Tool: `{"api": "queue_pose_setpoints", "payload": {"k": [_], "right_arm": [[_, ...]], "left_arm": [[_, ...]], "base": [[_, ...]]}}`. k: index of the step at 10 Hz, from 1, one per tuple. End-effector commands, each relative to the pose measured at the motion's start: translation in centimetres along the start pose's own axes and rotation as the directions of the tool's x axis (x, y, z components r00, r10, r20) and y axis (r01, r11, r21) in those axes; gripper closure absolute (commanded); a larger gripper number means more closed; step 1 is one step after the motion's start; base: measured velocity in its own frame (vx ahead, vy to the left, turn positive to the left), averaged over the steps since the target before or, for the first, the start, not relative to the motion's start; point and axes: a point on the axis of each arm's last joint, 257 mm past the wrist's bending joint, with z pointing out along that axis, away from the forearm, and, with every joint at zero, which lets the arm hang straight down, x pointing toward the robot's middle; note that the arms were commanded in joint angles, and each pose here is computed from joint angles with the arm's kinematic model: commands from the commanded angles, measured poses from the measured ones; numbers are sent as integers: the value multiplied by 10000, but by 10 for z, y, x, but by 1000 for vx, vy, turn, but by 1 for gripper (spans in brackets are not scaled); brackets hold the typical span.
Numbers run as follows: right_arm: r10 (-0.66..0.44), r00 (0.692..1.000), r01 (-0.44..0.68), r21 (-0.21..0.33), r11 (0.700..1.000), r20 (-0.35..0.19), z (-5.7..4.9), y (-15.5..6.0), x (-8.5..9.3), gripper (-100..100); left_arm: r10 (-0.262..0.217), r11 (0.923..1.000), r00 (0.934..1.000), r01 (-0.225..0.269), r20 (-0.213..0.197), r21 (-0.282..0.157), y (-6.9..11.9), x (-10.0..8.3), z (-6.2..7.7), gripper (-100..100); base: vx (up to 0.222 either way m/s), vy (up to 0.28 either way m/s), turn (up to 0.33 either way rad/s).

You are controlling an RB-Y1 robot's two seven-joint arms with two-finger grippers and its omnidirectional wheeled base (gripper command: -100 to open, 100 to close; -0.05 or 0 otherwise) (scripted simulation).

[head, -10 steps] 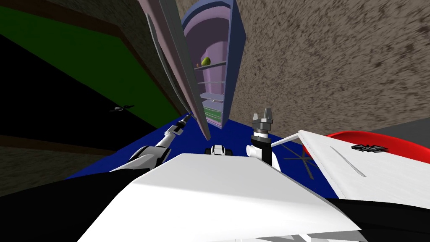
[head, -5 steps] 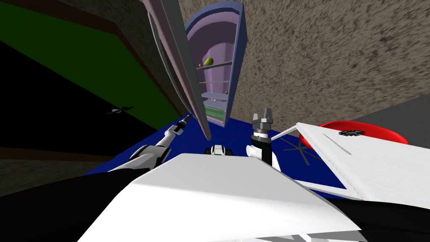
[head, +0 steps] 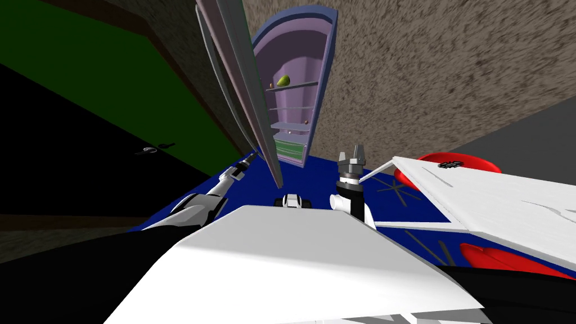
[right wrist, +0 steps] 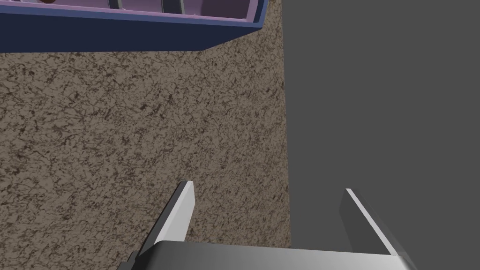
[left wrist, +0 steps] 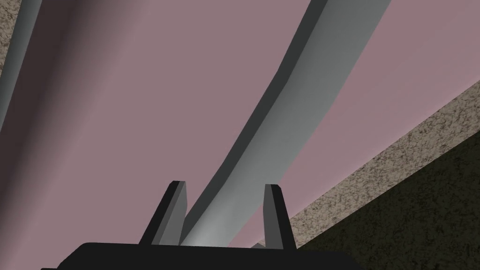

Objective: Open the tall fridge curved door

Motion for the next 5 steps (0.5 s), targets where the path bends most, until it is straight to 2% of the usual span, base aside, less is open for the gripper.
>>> {"api": "queue_pose_setpoints", "payload": {"k": [1,2,3,4,5], "right_arm": [[1,10000,-1,-2,10000,-1,0,0,0,0],[0,10000,0,0,10000,0,0,0,0,0],[2,10000,-2,1,10000,2,0,0,0,0],[2,10000,-2,-3,10000,0,0,0,0,0],[1,10000,-1,-1,10000,0,0,0,0,0]], "left_arm": [[-49,9997,10000,50,-57,228,-7,-2,3,100],[-45,9999,9999,47,-118,154,-4,2,1,100],[-106,9997,9999,108,-85,204,-10,9,16,100],[-106,9997,9999,108,-85,204,-10,9,16,100],[-184,9996,9998,186,-99,212,-14,20,29,100]], "base": [[-80,253,-73],[-25,107,7],[-71,219,-136],[-95,301,-156],[-163,325,-201]]}}
